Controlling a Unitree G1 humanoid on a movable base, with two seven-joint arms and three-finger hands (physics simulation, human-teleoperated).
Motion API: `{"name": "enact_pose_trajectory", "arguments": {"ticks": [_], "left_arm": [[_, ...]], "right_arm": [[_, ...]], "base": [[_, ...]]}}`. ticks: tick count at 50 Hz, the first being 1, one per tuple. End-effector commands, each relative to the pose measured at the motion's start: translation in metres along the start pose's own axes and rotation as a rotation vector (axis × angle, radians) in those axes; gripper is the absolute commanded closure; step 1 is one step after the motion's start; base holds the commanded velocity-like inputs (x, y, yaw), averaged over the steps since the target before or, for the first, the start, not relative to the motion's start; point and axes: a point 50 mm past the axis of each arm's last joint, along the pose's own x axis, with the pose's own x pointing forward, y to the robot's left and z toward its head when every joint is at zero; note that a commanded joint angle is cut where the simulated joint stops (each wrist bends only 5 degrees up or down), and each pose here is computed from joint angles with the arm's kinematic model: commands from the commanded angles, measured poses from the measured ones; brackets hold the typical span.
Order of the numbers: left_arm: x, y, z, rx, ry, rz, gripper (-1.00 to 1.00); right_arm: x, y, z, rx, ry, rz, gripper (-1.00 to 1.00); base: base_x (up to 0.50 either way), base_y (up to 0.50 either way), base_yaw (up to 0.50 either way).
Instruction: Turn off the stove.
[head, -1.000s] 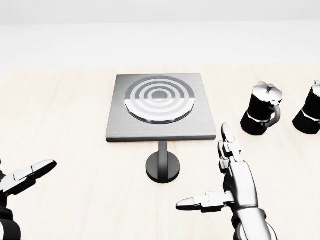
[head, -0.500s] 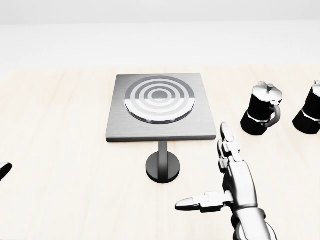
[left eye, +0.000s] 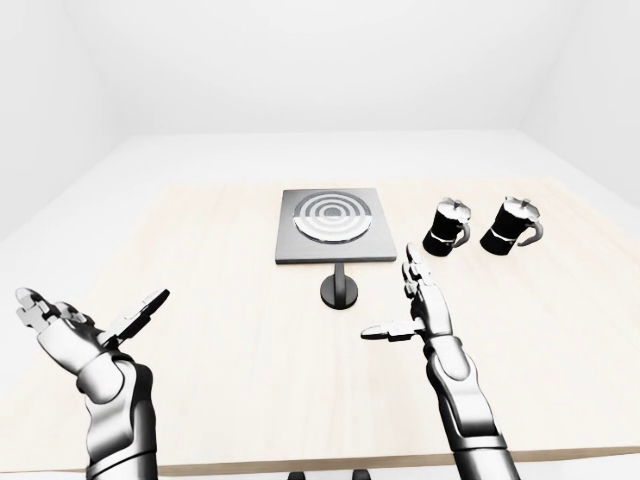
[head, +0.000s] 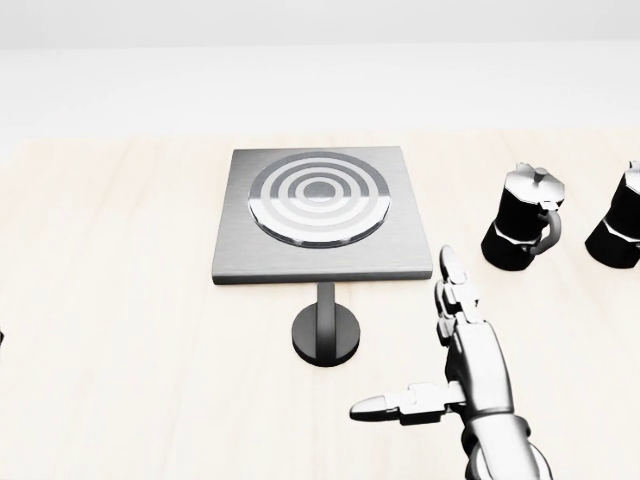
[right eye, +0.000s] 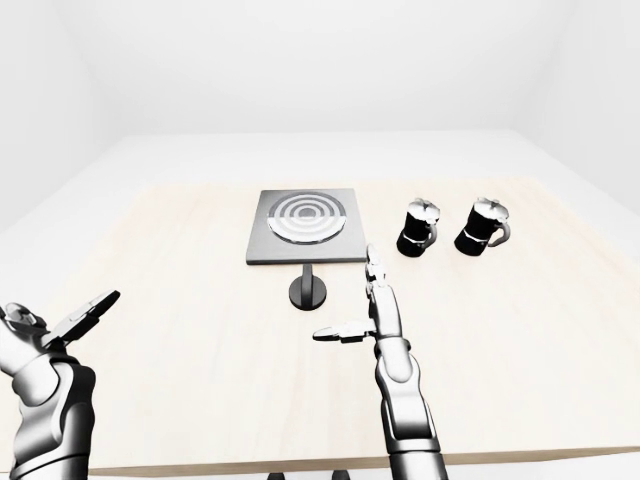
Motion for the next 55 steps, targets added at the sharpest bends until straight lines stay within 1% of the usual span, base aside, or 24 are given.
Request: {"name": "enact_pose_trajectory", "arguments": {"ticks": [1,23,28,29,32,35,41,44,48,55], "left_arm": [[0.001,0.001,-0.001,0.006,0.003,0.009,-1.0],[0.001,0.002,0.0,0.005,0.0,0.008,-1.0],[0.0,0.001,-0.004,0.015,0.013,0.006,-1.0],[0.001,0.001,0.0,-0.009,0.006,0.01,-1.0],[0.003,0.001,0.001,-0.003,0.001,0.019,-1.0],[0.004,-0.001,-0.004,0.015,0.015,0.024,-1.0],[0.001,0.001,-0.006,0.02,0.021,0.003,-1.0],[0.001,0.001,-0.004,0.019,0.013,0.007,-1.0],[0.0,0.001,-0.01,0.037,0.032,0.007,-1.0],[0.0,0.002,-0.009,0.038,0.026,0.005,-1.0]], "right_arm": [[0.0,0.0,0.0,-0.002,0.005,-0.002,-1.0],[0.001,0.003,0.0,-0.01,0.003,0.007,-1.0],[0.001,0.005,0.0,-0.009,-0.005,0.015,-1.0],[0.001,0.005,-0.001,-0.009,-0.006,0.016,-1.0],[0.001,0.006,-0.001,-0.008,-0.005,0.02,-1.0],[0.002,0.006,-0.002,-0.007,-0.002,0.022,-1.0],[0.001,0.01,0.002,-0.016,0.008,0.03,-1.0],[0.001,0.006,-0.003,0.002,0.013,0.014,-1.0],[0.001,0.005,-0.006,0.026,0.021,0.008,-1.0],[0.003,0.005,-0.012,0.019,0.037,0.006,-1.0]], "base": [[0.0,0.0,0.0],[0.0,0.0,0.0],[0.0,0.0,0.0],[0.0,0.0,0.0],[0.0,0.0,0.0],[0.0,0.0,0.0],[0.0,0.0,0.0],[0.0,0.0,0.0],[0.0,0.0,0.0],[0.0,0.0,0.0]]}}
